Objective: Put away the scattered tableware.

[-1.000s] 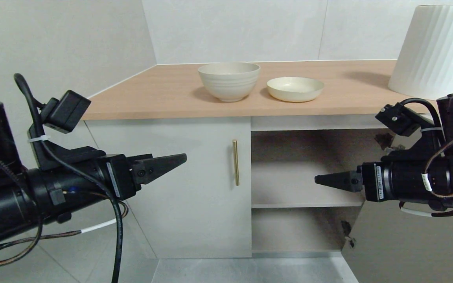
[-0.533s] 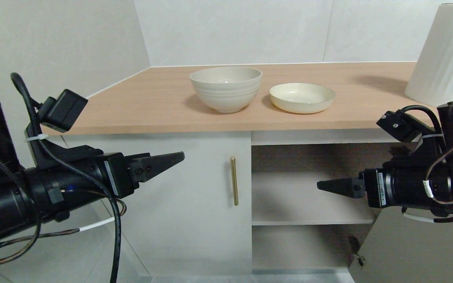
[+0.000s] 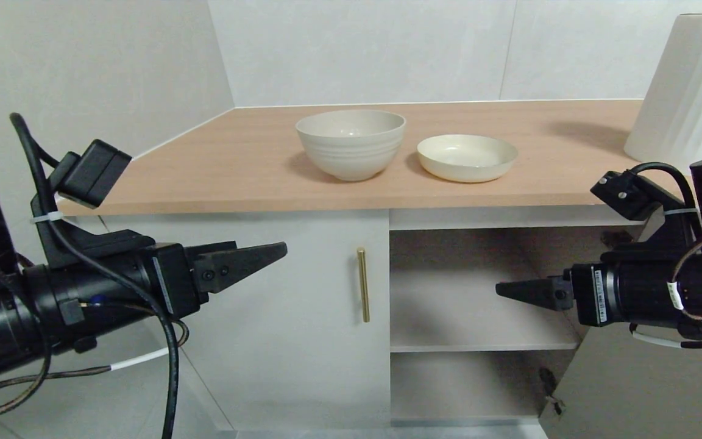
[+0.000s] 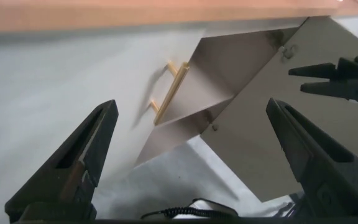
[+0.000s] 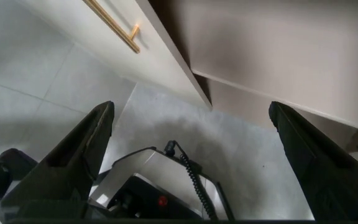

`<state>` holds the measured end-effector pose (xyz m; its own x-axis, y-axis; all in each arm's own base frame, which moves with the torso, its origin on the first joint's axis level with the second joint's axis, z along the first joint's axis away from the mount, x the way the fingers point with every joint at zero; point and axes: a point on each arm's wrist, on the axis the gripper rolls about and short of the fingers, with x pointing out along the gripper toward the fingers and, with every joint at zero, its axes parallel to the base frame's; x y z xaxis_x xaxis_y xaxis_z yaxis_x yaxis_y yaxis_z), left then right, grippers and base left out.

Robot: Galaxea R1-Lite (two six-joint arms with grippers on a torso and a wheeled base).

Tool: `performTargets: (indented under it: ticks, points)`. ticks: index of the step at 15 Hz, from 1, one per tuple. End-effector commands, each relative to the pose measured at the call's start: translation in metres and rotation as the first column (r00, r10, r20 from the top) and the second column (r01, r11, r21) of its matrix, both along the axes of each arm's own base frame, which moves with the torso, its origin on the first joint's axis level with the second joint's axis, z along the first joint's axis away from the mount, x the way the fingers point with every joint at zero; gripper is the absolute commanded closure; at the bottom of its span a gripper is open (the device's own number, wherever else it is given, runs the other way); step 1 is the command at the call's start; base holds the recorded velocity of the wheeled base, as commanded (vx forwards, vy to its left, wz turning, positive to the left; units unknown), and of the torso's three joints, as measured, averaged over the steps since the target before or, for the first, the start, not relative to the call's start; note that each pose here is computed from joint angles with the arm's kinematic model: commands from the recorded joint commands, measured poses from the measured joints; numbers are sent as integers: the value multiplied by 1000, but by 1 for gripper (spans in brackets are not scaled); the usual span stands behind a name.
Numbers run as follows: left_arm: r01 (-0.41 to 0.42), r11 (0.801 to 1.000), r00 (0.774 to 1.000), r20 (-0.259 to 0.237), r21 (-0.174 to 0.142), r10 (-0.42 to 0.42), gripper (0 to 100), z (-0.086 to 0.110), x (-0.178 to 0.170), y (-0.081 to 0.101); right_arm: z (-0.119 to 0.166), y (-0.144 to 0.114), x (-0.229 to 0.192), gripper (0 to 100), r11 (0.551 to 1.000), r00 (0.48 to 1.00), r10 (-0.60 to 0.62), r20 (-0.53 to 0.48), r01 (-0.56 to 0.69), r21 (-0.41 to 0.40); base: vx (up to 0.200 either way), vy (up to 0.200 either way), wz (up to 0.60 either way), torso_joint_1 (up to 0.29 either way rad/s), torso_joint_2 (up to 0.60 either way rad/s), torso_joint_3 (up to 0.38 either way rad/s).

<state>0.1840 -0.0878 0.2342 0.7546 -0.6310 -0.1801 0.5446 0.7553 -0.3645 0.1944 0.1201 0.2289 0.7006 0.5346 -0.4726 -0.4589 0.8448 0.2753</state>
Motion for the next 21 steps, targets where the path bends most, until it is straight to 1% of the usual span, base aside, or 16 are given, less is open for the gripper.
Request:
performTargets:
  ticks: [1, 3, 6, 8, 19, 21]
  points:
    - [0, 1000, 1000, -15, 6, 0, 0, -3, 3, -1, 0, 0, 0, 0, 1000, 1000, 1, -1, -1, 0, 0, 0, 0, 76, -339, -261]
    - [0, 1000, 1000, -25, 10, 0, 0, -6, 5, -3, -1, 0, 0, 0, 1000, 1000, 3, 0, -3, -4, 0, 0, 0, 97, -219, -295]
    - [0, 1000, 1000, -31, 12, 0, 0, -7, 7, -3, -1, 0, 1, 0, 1000, 1000, 4, -1, -4, -8, 0, 0, 0, 129, -540, -307]
    - [0, 1000, 999, -49, 20, 1, 0, -12, 10, -4, -3, 1, 1, 0, 1000, 1000, 5, -4, -5, -11, 0, 0, 0, 158, -481, -303]
    - [-1, 1000, 998, -69, 29, 3, 0, -17, 15, -7, -5, 2, 4, 0, 1000, 1000, 5, -8, -5, -21, 0, 0, 0, 197, -481, -287]
    - [-1, 1000, 998, -69, 29, 3, 0, -17, 15, -7, -6, 4, 7, 0, 999, 1000, 15, 9, -14, -31, 0, 0, 0, 134, -300, -158]
